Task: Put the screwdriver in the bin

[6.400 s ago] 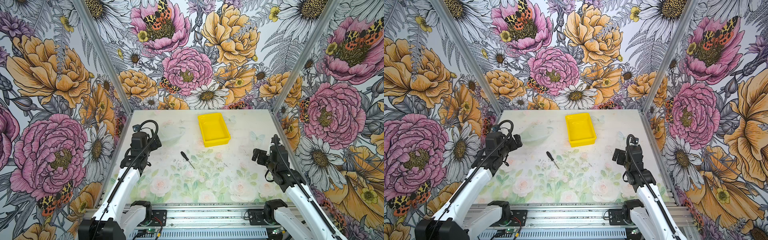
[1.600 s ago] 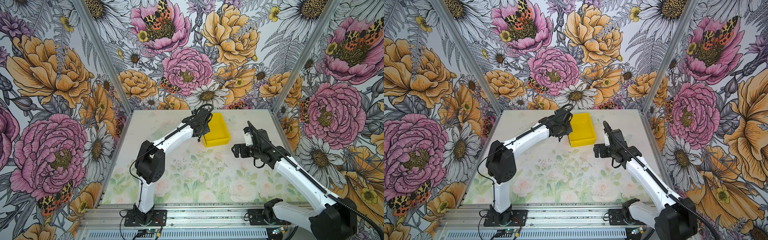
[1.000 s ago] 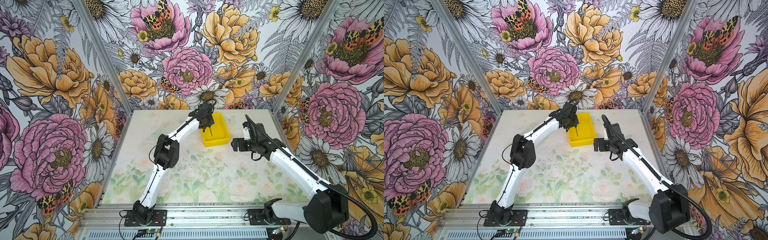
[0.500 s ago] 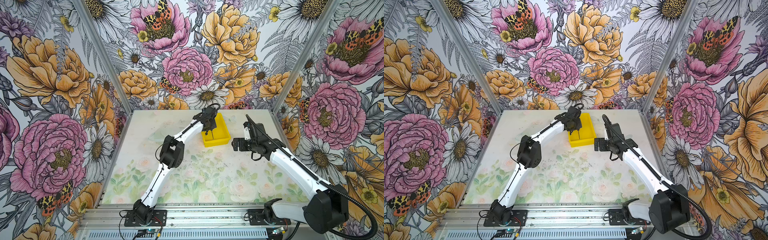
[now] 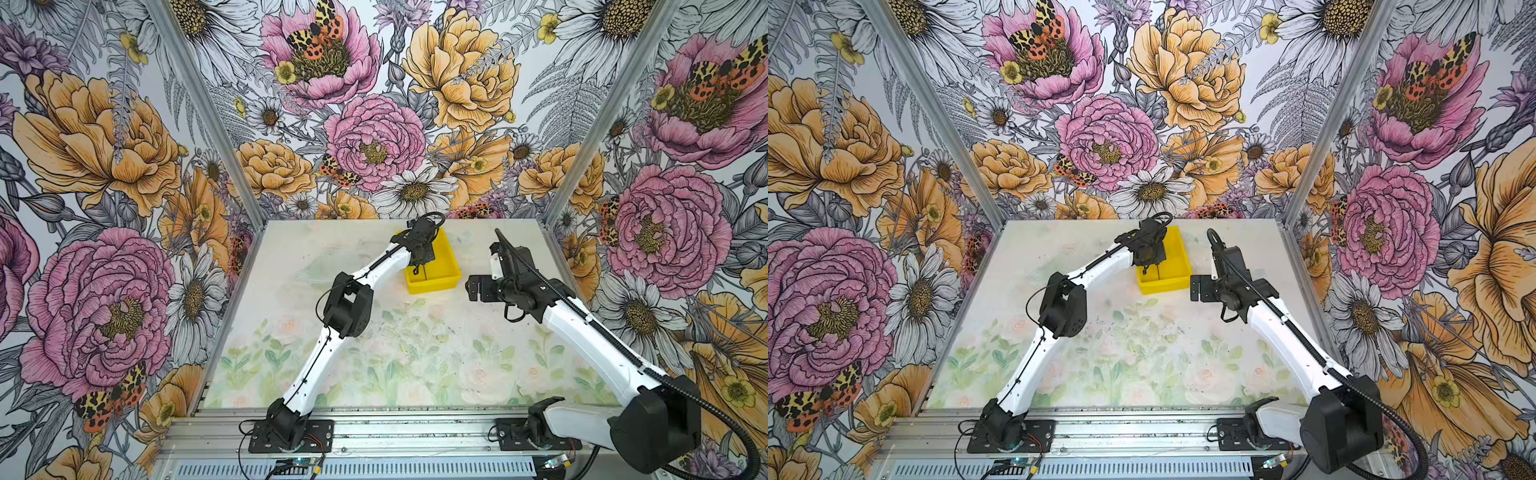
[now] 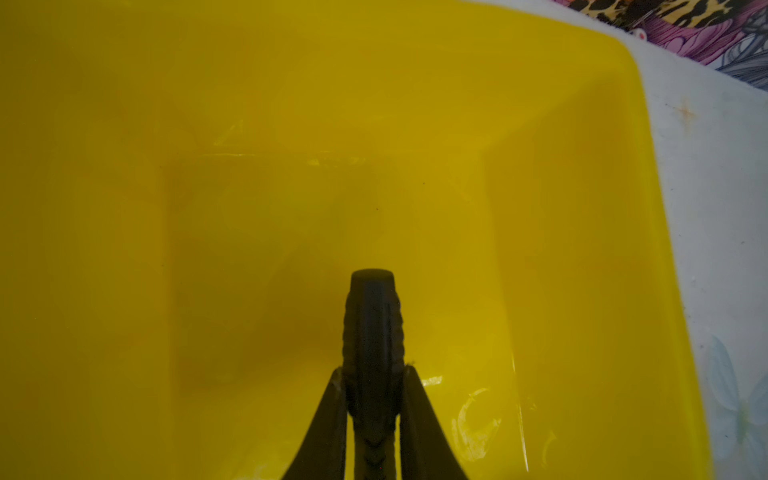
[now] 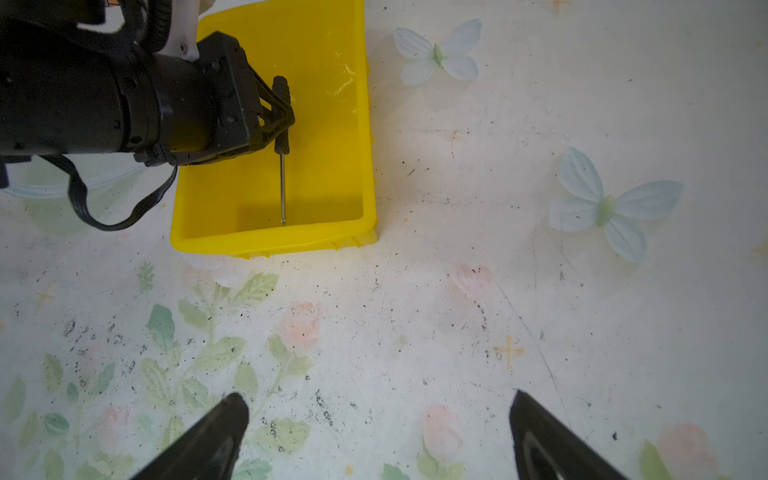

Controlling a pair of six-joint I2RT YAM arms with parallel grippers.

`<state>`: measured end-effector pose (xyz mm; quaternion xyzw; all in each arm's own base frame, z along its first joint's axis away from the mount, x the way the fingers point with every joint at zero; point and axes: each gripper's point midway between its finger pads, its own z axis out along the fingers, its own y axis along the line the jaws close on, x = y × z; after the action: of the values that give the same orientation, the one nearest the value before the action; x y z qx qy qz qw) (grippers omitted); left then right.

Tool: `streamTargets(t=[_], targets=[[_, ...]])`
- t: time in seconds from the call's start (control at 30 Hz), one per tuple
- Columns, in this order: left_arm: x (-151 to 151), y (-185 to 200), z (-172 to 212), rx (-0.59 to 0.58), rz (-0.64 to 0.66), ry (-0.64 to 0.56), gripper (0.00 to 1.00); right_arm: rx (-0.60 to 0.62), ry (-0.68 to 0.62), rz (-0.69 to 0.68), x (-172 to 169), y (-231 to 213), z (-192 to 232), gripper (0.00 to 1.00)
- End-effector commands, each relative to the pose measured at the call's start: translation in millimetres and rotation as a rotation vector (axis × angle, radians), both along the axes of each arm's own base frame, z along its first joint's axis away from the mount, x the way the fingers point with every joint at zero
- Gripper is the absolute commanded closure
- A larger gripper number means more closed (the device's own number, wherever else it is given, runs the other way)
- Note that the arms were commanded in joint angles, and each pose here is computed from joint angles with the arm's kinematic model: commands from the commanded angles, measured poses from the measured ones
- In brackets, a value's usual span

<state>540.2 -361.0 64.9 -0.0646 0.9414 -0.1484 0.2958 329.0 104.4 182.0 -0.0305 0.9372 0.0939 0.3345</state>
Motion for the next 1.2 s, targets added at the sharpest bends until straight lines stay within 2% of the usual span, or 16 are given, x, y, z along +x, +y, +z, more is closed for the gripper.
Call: streamTargets(t=[0.0,0.13,0.3,0.6,0.73,0.87,1.17], targets=[[6,-1,7,0.0,0.015,-0.033,0.81,-0.008,-0.045,-0.019,-1,-7,11,0.01],[6,-6,16,-0.003,0.0,-0.051,0.74,-0.015,-0.055,-0.02,0,-8,13,0.0],[6,-6,31,-0.007,-0.005,-0.078,0.59,-0.016,-0.061,-0.019,1,-9,15,0.01],[2,-4,83,-0.019,-0.015,-0.152,0.54,-0.027,-0.097,-0.014,2,-11,27,0.0],[-15,-3,107,-0.016,-0.042,-0.165,0.51,-0.019,-0.113,-0.004,0,-11,32,0.01],[-39,12,127,0.035,-0.031,-0.183,0.5,-0.017,-0.128,0.005,-5,-11,35,0.0],[-117,45,135,0.156,-0.043,-0.183,0.37,0.012,-0.147,0.006,-26,-15,32,0.01]])
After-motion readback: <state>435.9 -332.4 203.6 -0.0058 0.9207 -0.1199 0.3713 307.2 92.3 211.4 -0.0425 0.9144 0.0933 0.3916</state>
